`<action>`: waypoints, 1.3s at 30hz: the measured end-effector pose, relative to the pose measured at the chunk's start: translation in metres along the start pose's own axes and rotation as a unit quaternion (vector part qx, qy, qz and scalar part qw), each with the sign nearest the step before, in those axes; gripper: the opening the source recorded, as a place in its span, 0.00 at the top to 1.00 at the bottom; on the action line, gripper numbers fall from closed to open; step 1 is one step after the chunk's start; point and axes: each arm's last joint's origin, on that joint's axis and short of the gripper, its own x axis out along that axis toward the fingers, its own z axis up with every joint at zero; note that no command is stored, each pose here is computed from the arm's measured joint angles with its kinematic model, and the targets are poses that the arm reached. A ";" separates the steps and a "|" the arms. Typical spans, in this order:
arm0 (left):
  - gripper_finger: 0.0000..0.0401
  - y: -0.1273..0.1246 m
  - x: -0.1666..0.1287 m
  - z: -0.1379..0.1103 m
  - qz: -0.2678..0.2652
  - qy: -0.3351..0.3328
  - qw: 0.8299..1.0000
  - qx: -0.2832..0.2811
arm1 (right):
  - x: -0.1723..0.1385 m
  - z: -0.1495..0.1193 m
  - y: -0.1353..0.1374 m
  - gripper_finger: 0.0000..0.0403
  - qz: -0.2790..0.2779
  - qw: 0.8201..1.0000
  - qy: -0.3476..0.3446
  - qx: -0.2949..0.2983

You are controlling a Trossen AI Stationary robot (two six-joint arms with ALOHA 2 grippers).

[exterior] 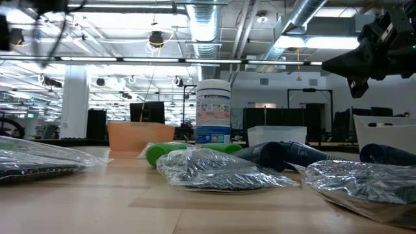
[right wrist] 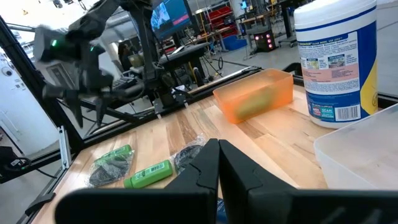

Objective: Pick & Place Travel size toiletries
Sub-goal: Put the green shampoo into the orange bin

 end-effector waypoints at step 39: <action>0.55 0.018 0.088 -0.002 0.171 -0.035 0.934 -0.312 | 0.000 0.000 0.000 1.00 0.000 1.000 0.000 0.000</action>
